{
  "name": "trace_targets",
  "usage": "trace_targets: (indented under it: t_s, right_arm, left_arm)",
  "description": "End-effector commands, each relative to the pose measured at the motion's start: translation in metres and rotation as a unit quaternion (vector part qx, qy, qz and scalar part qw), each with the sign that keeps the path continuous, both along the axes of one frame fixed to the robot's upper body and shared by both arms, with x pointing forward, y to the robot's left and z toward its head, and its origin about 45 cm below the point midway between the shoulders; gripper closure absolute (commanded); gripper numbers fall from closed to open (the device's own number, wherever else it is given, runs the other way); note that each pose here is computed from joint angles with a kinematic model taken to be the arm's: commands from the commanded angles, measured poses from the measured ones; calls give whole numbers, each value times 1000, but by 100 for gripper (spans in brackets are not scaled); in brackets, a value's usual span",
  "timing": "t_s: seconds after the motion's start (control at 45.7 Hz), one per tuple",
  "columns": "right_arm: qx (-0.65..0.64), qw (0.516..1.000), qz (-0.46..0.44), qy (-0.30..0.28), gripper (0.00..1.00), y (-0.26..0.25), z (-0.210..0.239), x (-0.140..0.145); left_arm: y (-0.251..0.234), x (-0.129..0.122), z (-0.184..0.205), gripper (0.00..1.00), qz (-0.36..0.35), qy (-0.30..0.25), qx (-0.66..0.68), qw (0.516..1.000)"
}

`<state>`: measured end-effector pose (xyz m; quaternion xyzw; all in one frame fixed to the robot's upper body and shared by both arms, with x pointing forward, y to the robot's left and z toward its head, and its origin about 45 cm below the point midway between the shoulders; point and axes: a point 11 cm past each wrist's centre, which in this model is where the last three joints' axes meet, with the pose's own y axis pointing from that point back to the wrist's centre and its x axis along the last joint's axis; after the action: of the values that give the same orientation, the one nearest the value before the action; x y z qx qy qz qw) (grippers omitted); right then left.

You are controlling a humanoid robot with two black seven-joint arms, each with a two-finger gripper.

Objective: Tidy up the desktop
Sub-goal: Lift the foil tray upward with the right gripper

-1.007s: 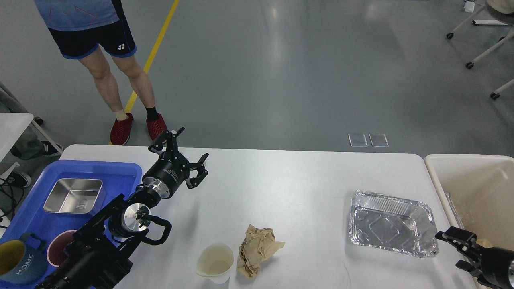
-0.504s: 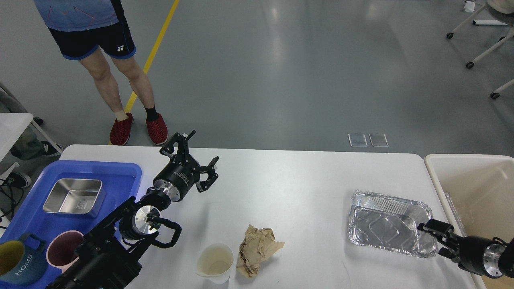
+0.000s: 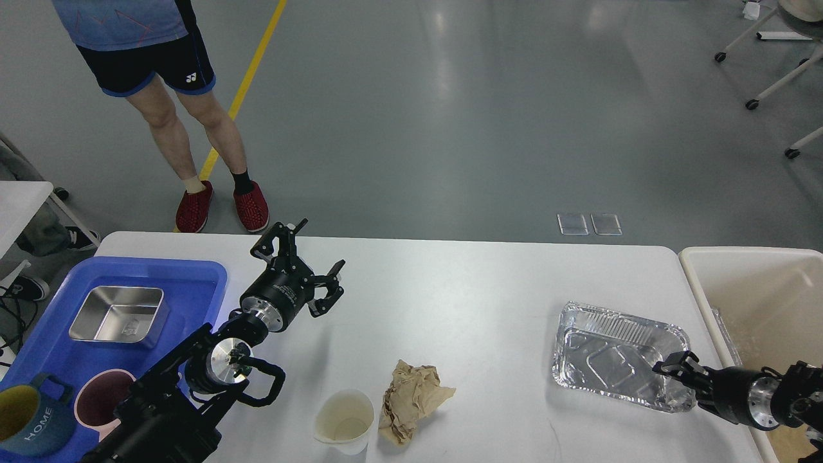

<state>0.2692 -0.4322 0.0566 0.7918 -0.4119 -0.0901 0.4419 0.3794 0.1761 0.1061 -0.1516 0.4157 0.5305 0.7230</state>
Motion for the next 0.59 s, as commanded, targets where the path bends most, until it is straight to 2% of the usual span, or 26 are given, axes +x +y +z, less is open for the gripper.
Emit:
trace_targets:
  t_s: [0.0,0.569]
  right_arm:
    - [10,1000,5,-5,100,3,1,1]
    - [62,993,64,-74,100,49,43,40]
  left_arm:
    - [1,0,0,3,1,0,1,1000]
    - [6,-5,-7,3,4,8,4,1000]
